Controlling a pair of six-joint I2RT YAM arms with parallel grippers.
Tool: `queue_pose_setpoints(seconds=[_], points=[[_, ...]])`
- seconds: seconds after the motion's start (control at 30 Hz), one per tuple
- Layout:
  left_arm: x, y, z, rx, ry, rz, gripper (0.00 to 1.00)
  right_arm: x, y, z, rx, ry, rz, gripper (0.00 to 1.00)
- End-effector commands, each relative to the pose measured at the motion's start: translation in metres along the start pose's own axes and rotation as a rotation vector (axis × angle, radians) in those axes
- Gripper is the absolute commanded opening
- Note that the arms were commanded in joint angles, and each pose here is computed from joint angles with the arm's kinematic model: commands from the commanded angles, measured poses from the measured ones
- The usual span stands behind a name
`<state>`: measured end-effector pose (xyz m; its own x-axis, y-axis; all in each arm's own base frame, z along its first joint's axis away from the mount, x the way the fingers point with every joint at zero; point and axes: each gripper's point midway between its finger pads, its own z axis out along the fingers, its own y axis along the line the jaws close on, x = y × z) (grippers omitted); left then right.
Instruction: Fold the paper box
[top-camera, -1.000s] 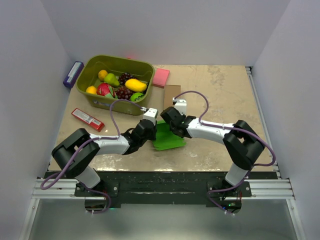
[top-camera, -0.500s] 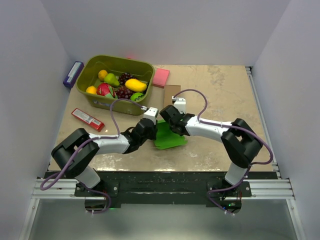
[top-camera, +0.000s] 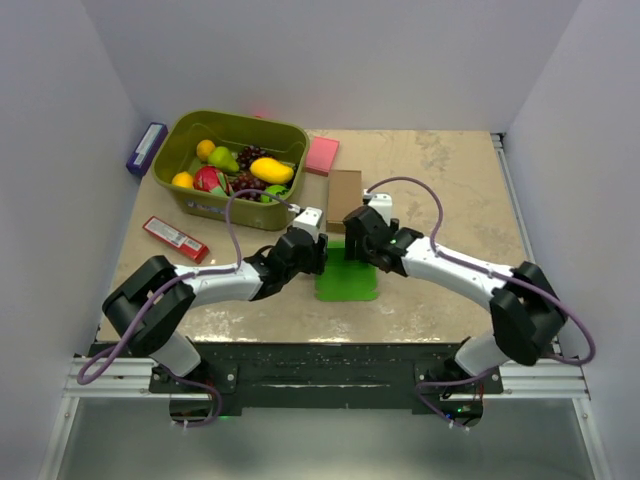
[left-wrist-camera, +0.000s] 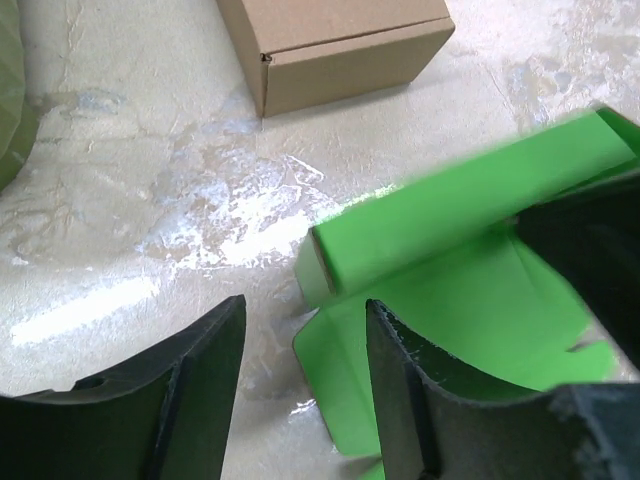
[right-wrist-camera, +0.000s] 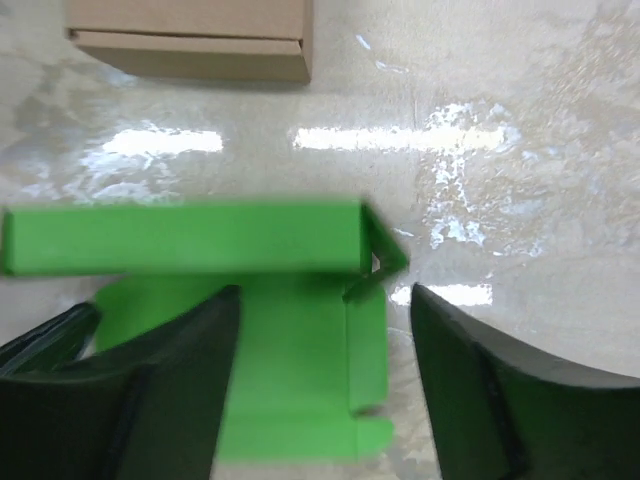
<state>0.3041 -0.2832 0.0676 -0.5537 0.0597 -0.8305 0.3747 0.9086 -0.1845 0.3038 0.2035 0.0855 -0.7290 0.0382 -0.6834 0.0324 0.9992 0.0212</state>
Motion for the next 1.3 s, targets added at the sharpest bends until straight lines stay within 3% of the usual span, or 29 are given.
queue_pose_setpoints(seconds=[0.0,0.2,0.37,0.63,0.9,1.27], points=[[-0.025,-0.009,-0.007,0.03,-0.059,-0.016,0.57,-0.013,-0.009,-0.025,-0.038,-0.048,0.019,0.76],[-0.021,-0.013,-0.006,0.061,-0.063,-0.017,0.58,-0.013,-0.025,-0.035,-0.065,-0.059,0.071,0.78],[-0.015,-0.013,-0.003,0.063,-0.048,-0.009,0.59,-0.019,-0.056,-0.03,-0.102,-0.065,0.163,0.72],[-0.009,-0.017,-0.001,0.105,-0.056,0.004,0.64,-0.015,-0.081,0.004,-0.056,-0.041,0.181,0.72],[-0.009,-0.013,0.009,0.093,-0.063,0.039,0.54,-0.026,-0.056,0.026,-0.199,-0.119,0.046,0.68],[-0.016,-0.001,0.024,0.117,-0.075,0.019,0.38,-0.036,-0.03,0.019,-0.377,-0.243,-0.048,0.56]])
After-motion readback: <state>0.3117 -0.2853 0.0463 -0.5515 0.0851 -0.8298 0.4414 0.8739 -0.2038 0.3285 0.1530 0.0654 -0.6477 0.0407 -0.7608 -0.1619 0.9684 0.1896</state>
